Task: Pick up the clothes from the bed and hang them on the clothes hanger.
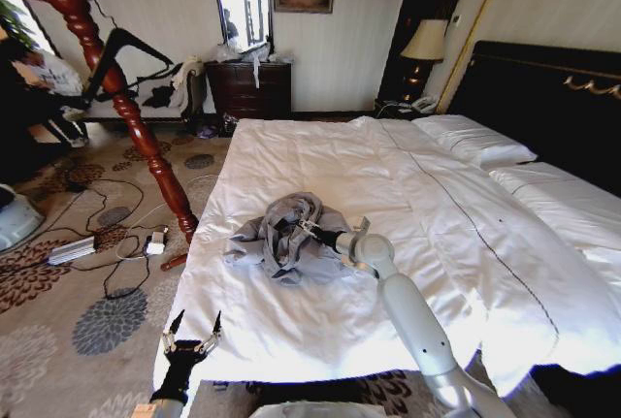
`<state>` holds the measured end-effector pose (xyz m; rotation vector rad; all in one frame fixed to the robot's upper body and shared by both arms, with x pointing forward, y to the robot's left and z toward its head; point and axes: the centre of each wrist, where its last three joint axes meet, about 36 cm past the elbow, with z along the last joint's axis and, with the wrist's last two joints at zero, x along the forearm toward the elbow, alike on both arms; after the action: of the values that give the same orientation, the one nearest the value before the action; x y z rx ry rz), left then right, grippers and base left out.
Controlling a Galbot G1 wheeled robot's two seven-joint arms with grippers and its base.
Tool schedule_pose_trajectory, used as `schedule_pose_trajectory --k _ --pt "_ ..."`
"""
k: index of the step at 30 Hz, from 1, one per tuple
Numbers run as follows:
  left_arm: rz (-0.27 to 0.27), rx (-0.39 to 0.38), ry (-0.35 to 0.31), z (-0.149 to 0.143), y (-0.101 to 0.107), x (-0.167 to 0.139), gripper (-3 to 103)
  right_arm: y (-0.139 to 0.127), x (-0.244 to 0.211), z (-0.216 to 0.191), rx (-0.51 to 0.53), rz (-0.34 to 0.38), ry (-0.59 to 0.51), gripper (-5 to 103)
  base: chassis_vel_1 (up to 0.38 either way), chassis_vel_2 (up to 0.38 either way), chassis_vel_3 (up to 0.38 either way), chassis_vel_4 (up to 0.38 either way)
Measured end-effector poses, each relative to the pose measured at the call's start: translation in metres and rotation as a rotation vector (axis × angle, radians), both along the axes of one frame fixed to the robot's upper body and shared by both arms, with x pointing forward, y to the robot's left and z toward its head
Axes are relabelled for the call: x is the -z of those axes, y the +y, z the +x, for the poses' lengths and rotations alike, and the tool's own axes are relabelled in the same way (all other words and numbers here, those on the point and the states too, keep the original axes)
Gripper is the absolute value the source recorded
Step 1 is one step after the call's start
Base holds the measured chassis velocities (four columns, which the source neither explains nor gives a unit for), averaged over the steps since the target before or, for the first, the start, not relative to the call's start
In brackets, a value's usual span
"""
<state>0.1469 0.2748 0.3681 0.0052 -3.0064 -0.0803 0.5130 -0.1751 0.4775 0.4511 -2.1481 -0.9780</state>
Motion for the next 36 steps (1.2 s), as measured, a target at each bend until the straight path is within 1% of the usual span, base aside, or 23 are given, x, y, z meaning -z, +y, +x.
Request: schedule_pose_trajectory --k 2,3,5,7,12,14,17,18,20,21,23,24,26,31,33,34,36 --pt "-0.006 -0.006 -0.001 0.001 0.001 -0.001 98 0.002 0.003 0.002 -0.001 -0.001 0.003 79 0.0 0.0 0.0 0.0" --pt "-0.006 -0.006 -0.001 0.001 0.001 -0.001 98 0.002 0.003 0.002 -0.001 -0.001 0.003 79 0.0 0.0 0.0 0.0" --pt "-0.006 -0.008 -0.004 0.002 0.002 -0.002 98 0.002 0.006 0.003 0.0 -0.005 0.007 68 0.0 0.0 0.0 0.0" --pt "-0.006 -0.008 -0.007 0.003 0.003 -0.003 98 0.001 0.008 0.004 0.001 -0.007 0.01 68 0.0 0.0 0.0 0.0" --pt "-0.011 -0.004 -0.008 0.005 0.001 -0.004 98 0.002 0.007 0.009 0.004 -0.008 0.003 41 0.0 0.0 0.0 0.0" --pt "-0.012 -0.003 -0.008 0.006 0.0 -0.004 98 0.002 0.007 0.01 0.006 -0.01 0.002 41 0.0 0.0 0.0 0.0" --pt "-0.015 -0.001 -0.006 0.007 0.0 -0.003 98 0.001 0.009 0.01 0.01 -0.015 0.001 25 0.0 0.0 0.0 0.0" --pt "-0.015 -0.001 -0.006 0.007 0.0 -0.003 98 0.001 0.009 0.01 0.01 -0.015 0.001 25 0.0 0.0 0.0 0.0" --pt "-0.017 0.003 -0.001 0.008 0.0 -0.001 98 0.002 0.011 0.009 0.009 -0.022 0.004 14 0.0 0.0 0.0 0.0" --pt "-0.019 0.005 -0.001 0.009 0.001 0.0 98 0.003 0.012 0.009 0.008 -0.025 0.007 14 0.0 0.0 0.0 0.0" --pt "-0.022 0.007 -0.001 0.012 0.001 0.0 98 0.004 0.015 0.007 0.006 -0.029 0.013 4 0.0 0.0 0.0 0.0" --pt "-0.022 0.007 -0.001 0.012 0.001 0.0 98 0.004 0.015 0.007 0.006 -0.029 0.013 4 0.0 0.0 0.0 0.0" --pt "-0.027 0.008 -0.001 0.014 0.0 0.0 98 0.004 0.02 0.004 0.004 -0.036 0.02 1 0.0 0.0 0.0 0.0" --pt "-0.04 0.009 -0.001 0.017 -0.002 -0.002 98 0.003 0.021 0.001 0.005 -0.042 0.016 0 0.0 0.0 0.0 0.0" --pt "-0.048 0.017 -0.005 0.023 0.0 -0.008 98 -0.006 0.013 -0.001 0.017 -0.053 -0.01 0 0.0 0.0 0.0 0.0" --pt "-0.048 0.017 -0.005 0.023 0.0 -0.008 98 -0.006 0.013 -0.001 0.017 -0.053 -0.01 0 0.0 0.0 0.0 0.0" --pt "-0.061 0.027 -0.007 0.033 0.004 -0.015 98 -0.016 0.006 -0.001 0.027 -0.075 -0.035 0 0.0 0.0 0.0 0.0"
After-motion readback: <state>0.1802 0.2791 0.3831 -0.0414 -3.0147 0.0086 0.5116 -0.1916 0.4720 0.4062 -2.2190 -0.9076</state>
